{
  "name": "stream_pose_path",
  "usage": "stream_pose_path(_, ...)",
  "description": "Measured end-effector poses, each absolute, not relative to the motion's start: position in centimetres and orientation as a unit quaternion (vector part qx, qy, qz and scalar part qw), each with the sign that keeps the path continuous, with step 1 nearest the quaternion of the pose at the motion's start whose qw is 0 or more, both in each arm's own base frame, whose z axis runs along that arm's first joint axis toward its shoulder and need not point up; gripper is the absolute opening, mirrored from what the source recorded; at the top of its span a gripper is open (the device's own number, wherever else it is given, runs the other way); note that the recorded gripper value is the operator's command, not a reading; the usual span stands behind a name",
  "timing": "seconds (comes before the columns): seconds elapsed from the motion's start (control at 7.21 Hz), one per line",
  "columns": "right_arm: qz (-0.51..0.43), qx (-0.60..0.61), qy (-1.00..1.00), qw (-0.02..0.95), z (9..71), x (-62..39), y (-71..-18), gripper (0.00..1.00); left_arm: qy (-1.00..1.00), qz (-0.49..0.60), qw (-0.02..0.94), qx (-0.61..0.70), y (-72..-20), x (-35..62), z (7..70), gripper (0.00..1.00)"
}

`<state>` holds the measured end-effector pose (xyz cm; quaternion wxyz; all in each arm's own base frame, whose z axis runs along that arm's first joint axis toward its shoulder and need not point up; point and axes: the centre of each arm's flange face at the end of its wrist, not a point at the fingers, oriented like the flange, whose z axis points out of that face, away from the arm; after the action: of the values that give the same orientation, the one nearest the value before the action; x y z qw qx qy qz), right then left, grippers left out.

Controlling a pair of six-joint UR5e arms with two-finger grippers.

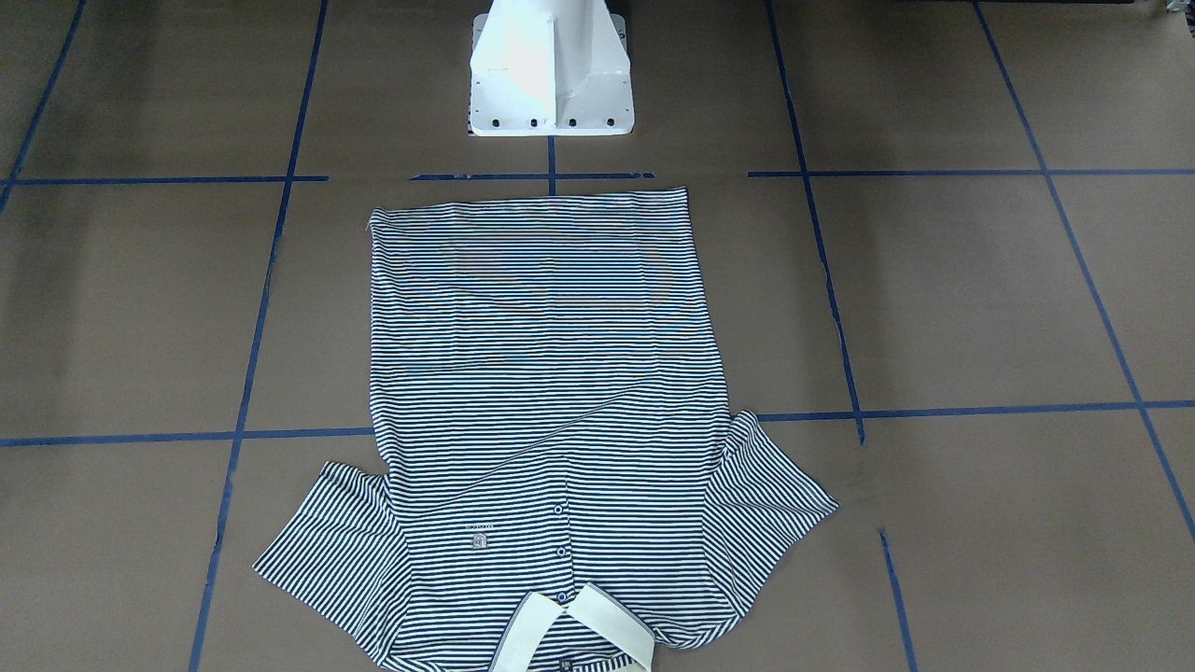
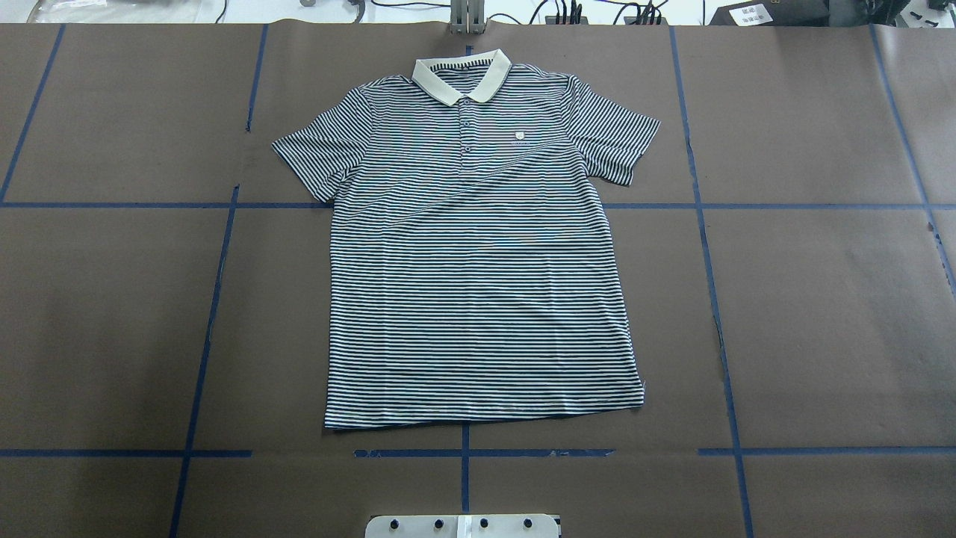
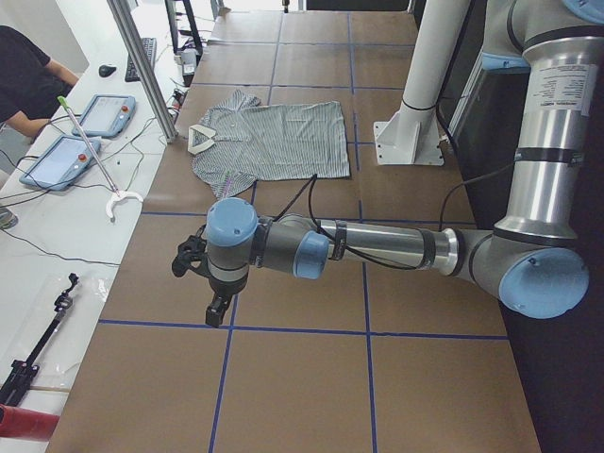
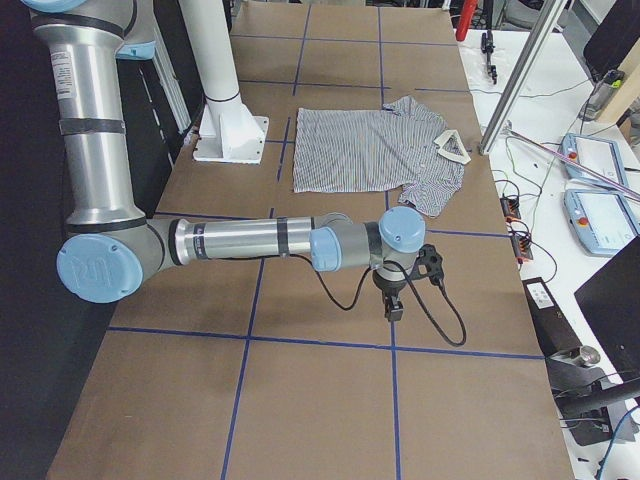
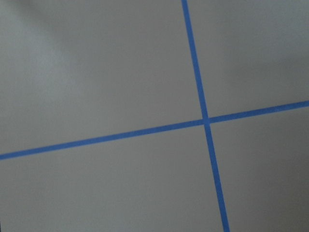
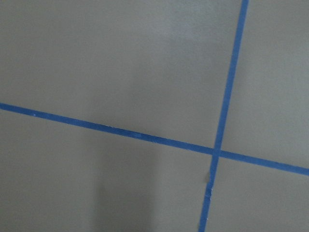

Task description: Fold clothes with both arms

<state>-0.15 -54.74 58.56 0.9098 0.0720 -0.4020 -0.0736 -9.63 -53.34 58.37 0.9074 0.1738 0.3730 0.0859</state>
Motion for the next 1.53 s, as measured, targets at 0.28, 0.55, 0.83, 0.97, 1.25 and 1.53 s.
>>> stream_pose_path(0.28, -0.066, 0.081, -0.412, 0.905, 55.2, -3.6, -57.5, 1.00, 0.437, 0.123, 0.863, 0.223, -54.1, -8.0, 56.2, 1.00)
stream_pose_path(0.55, -0.047, 0.078, -0.438, 0.895, 51.9, -5.2, -60.0, 1.00, 0.440, 0.161, 0.851, 0.237, -57.9, -4.5, 53.8, 1.00)
stream_pose_path(0.83, -0.039, 0.082, -0.468, 0.879, 47.8, -6.0, -62.1, 1.00, 0.418, 0.197, 0.849, 0.255, -61.3, -0.5, 49.8, 1.00)
stream_pose_path(0.97, -0.030, 0.084, -0.475, 0.875, 45.9, -6.3, -63.1, 1.00, 0.412, 0.199, 0.851, 0.258, -61.8, 0.7, 48.8, 1.00)
stream_pose_path(1.25, -0.013, 0.087, -0.478, 0.874, 42.4, -8.2, -65.1, 1.00, 0.401, 0.152, 0.866, 0.258, -62.4, 2.5, 46.6, 1.00)
stream_pose_path(1.53, 0.008, 0.106, -0.455, 0.884, 42.8, -13.4, -67.9, 1.00, 0.405, 0.082, 0.878, 0.242, -63.5, 8.4, 43.6, 1.00)
